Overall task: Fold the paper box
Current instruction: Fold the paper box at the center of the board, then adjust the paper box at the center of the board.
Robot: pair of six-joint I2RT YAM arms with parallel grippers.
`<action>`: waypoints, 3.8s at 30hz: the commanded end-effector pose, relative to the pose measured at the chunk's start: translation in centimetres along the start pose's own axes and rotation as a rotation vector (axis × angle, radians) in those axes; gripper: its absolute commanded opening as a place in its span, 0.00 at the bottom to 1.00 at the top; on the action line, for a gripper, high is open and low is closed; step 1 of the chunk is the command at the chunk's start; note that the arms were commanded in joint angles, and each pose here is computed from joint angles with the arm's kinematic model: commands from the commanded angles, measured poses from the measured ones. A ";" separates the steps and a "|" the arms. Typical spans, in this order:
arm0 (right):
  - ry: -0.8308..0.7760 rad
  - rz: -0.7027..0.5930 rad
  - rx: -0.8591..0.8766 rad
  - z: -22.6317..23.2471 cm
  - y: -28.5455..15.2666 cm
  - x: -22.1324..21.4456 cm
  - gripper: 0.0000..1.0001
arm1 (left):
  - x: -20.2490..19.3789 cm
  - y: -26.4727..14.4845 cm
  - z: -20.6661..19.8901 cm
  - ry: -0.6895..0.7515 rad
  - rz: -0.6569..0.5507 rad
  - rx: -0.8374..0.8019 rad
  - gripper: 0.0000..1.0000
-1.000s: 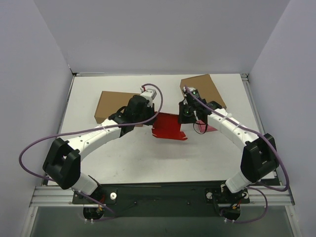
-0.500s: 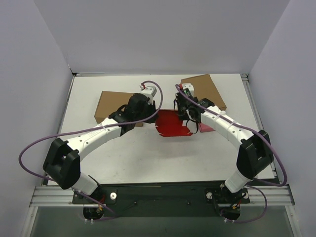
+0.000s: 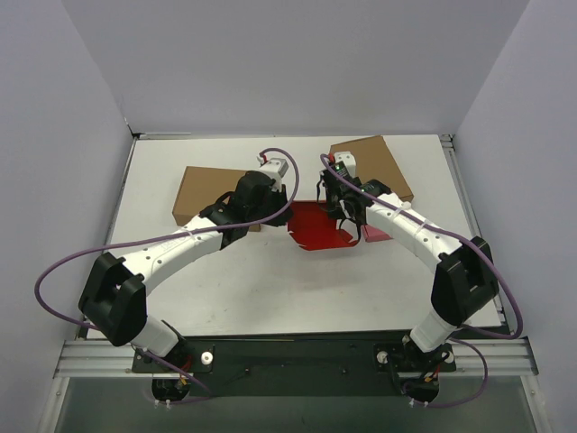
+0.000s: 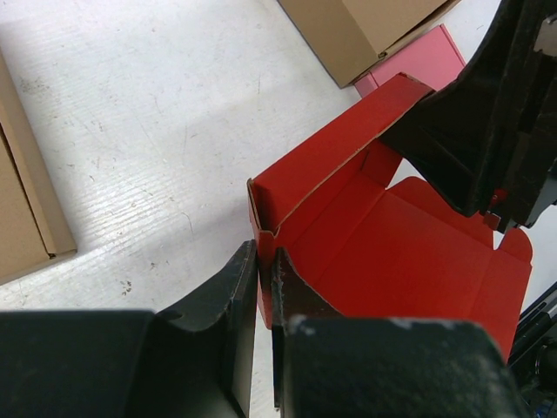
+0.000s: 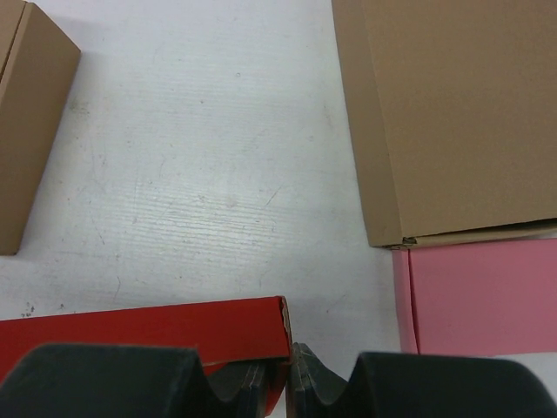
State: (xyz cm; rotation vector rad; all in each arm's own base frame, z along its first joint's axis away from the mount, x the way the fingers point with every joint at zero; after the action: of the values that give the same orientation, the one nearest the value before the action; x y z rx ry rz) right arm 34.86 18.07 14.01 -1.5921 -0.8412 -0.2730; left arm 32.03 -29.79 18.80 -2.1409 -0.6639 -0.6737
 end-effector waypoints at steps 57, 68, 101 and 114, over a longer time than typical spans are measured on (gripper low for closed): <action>0.116 -0.079 0.159 -0.4 -7.3 1.2 0.66 | 2.3 1.9 -0.3 0.038 -0.026 0.014 0.00; -0.256 -0.192 0.415 2.0 -8.5 1.5 0.65 | 0.9 1.1 -1.6 0.059 0.047 -0.151 0.00; -0.573 -0.246 0.240 3.0 -6.9 1.2 0.40 | -1.2 -1.0 -1.8 0.138 0.160 -0.241 0.00; -0.587 -0.223 0.258 4.7 -7.9 0.0 0.04 | -0.2 -0.1 0.8 0.198 0.057 -0.014 0.00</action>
State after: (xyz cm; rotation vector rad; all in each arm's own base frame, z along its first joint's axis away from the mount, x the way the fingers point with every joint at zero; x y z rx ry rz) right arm 28.62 22.27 18.54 -1.3137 -1.4453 0.1827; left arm 30.74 -30.56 17.15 -2.2180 -0.3715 -0.7992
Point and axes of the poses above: each gripper's point midway between its finger pads, its own y axis out along the fingers, its own z axis along the line the jaws close on, x = y × z, the point moved 1 cm from there along -y, back along the fingers, and after that the axes turned 15 degrees about -y, right-handed, at the moved point
